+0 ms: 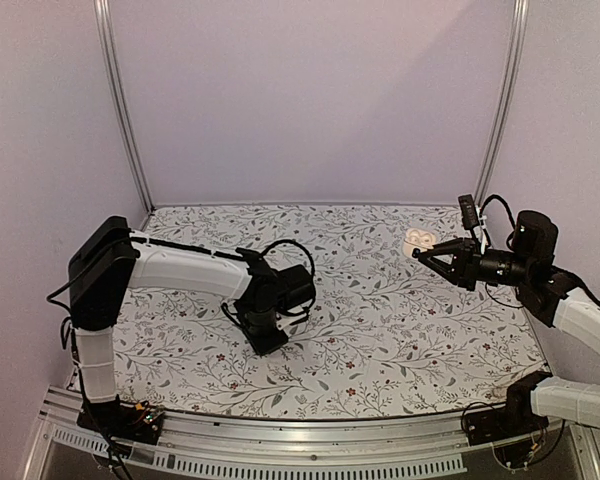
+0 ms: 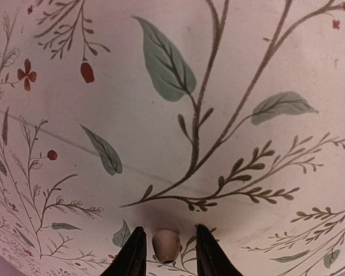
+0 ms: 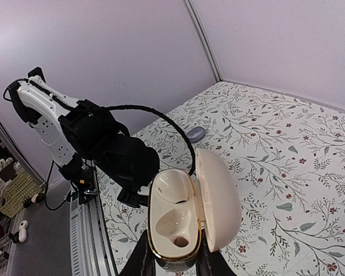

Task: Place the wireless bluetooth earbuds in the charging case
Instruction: Pick up the right earbud from the center of the board, then insert the right earbud into the right side groove of the charging case.

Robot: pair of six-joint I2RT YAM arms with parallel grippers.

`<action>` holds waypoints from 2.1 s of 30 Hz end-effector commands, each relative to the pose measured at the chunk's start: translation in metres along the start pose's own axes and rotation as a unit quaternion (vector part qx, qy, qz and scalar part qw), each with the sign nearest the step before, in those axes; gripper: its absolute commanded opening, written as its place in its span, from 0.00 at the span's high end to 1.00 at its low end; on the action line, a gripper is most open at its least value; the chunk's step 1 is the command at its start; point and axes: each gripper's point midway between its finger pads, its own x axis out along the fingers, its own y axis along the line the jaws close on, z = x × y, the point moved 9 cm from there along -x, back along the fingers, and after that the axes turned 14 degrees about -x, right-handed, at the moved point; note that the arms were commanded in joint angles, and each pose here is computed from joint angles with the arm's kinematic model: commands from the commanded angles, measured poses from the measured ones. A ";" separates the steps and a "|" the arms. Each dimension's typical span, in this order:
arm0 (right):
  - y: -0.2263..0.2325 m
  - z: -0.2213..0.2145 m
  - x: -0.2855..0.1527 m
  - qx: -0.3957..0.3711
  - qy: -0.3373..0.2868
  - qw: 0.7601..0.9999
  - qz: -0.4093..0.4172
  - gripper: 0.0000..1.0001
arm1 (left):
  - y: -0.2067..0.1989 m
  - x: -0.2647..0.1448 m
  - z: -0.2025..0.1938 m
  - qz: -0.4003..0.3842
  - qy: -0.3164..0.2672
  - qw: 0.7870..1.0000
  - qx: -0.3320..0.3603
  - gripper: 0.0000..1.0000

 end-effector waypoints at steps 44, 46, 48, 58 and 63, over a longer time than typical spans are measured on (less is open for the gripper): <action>0.015 0.023 0.066 -0.053 -0.002 0.996 0.077 1.00 | 0.032 -0.252 -0.014 -0.229 -0.518 0.824 -0.023 0.90; 0.019 0.024 0.076 -0.064 0.000 0.995 0.080 1.00 | 0.020 -0.270 -0.019 -0.239 -0.544 0.804 -0.003 0.91; 0.024 0.027 0.085 -0.079 -0.001 0.994 0.080 1.00 | 0.012 -0.283 -0.020 -0.236 -0.566 0.790 0.003 0.91; 0.059 0.025 0.113 -0.146 0.002 0.984 0.106 1.00 | -0.019 -0.306 -0.012 -0.250 -0.620 0.742 0.040 0.93; 0.074 0.023 0.118 -0.167 0.002 0.981 0.103 1.00 | -0.032 -0.299 -0.002 -0.246 -0.616 0.747 0.049 0.94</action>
